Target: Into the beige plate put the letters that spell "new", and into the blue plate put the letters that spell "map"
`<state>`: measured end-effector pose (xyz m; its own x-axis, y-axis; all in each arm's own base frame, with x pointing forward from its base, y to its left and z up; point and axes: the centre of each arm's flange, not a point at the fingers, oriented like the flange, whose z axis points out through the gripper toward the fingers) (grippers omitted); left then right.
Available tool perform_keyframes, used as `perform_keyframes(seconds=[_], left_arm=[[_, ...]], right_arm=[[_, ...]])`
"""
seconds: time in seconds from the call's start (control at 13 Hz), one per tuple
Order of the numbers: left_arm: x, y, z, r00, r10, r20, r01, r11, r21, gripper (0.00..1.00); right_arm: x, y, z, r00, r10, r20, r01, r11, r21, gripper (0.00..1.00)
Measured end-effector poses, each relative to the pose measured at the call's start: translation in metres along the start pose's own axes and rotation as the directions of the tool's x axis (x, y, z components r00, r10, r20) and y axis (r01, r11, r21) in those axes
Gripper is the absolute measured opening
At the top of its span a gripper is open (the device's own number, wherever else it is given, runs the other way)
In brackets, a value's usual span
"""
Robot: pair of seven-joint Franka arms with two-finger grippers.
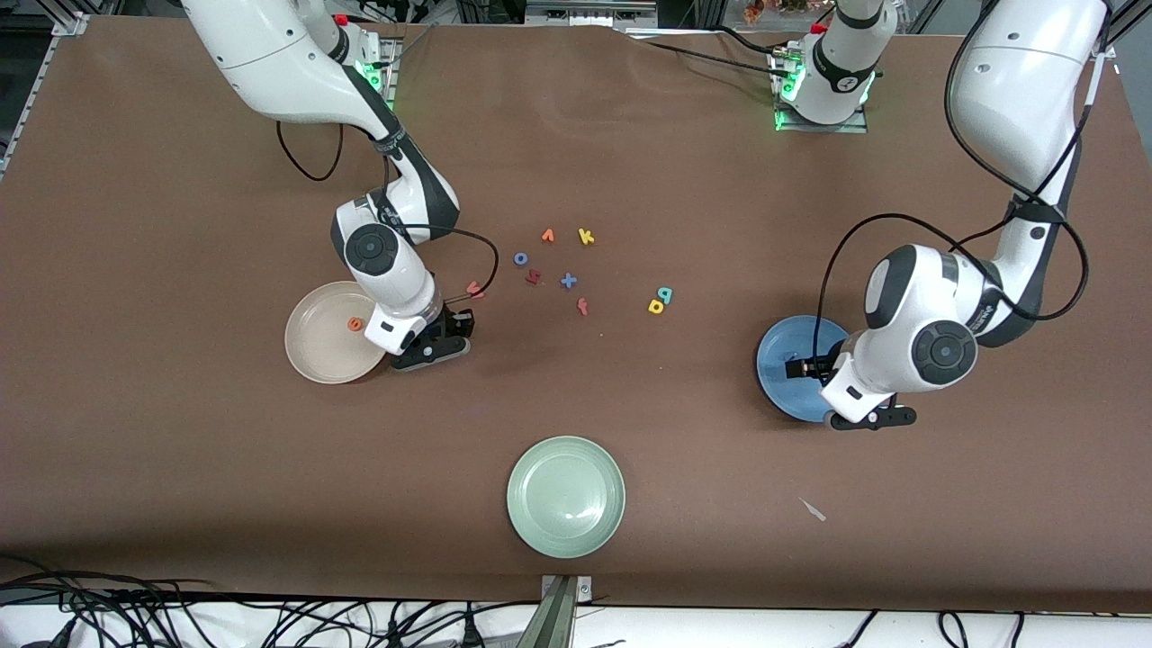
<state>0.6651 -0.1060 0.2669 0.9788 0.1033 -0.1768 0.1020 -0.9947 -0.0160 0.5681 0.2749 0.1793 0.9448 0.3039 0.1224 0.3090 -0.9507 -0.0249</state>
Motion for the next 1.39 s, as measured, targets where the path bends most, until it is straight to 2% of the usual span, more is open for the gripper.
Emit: perform_keyframes(seconds=[0.31,0.54,0.62,0.77,1.0,1.23,1.31,1.39], left_arm=[[0.001,0.003,-0.013,1.0,0.003,-0.021,-0.003,1.0,-0.005,1.0],[-0.001,0.009,-0.014,1.0,0.012,-0.023,-0.012,1.0,-0.008,1.0],[-0.001,0.01,-0.018,0.999,0.014,-0.029,-0.014,1.0,-0.009,1.0],[-0.002,0.01,-0.033,0.998,0.014,-0.053,-0.015,1.0,-0.013,1.0],[-0.004,0.011,-0.058,0.996,0.014,-0.093,-0.015,1.0,-0.017,1.0],[-0.007,0.02,-0.065,0.994,0.028,-0.102,-0.03,0.999,-0.022,1.0],[-0.007,0.021,-0.065,0.994,0.03,-0.102,-0.032,0.999,-0.023,1.0],[-0.007,0.021,-0.065,0.994,0.031,-0.102,-0.034,0.999,-0.023,1.0]], right_arm=[[0.008,0.031,-0.026,0.998,-0.052,0.038,0.054,0.998,-0.037,0.26],[0.009,0.079,-0.075,0.988,-0.104,0.111,0.11,0.993,-0.051,0.26],[0.003,0.099,-0.087,0.985,-0.106,0.14,0.114,0.992,-0.05,0.26],[-0.025,0.126,-0.088,0.983,-0.087,0.163,0.096,0.994,-0.048,0.26],[-0.058,0.123,-0.068,0.984,-0.081,0.158,0.089,0.995,-0.044,0.37],[-0.056,0.111,-0.072,0.989,-0.046,0.138,0.052,0.998,-0.044,0.67],[-0.054,0.098,-0.075,0.991,-0.018,0.131,0.024,0.999,-0.041,0.71],[-0.054,0.079,-0.075,0.992,0.017,0.127,-0.013,0.999,-0.036,0.71]])
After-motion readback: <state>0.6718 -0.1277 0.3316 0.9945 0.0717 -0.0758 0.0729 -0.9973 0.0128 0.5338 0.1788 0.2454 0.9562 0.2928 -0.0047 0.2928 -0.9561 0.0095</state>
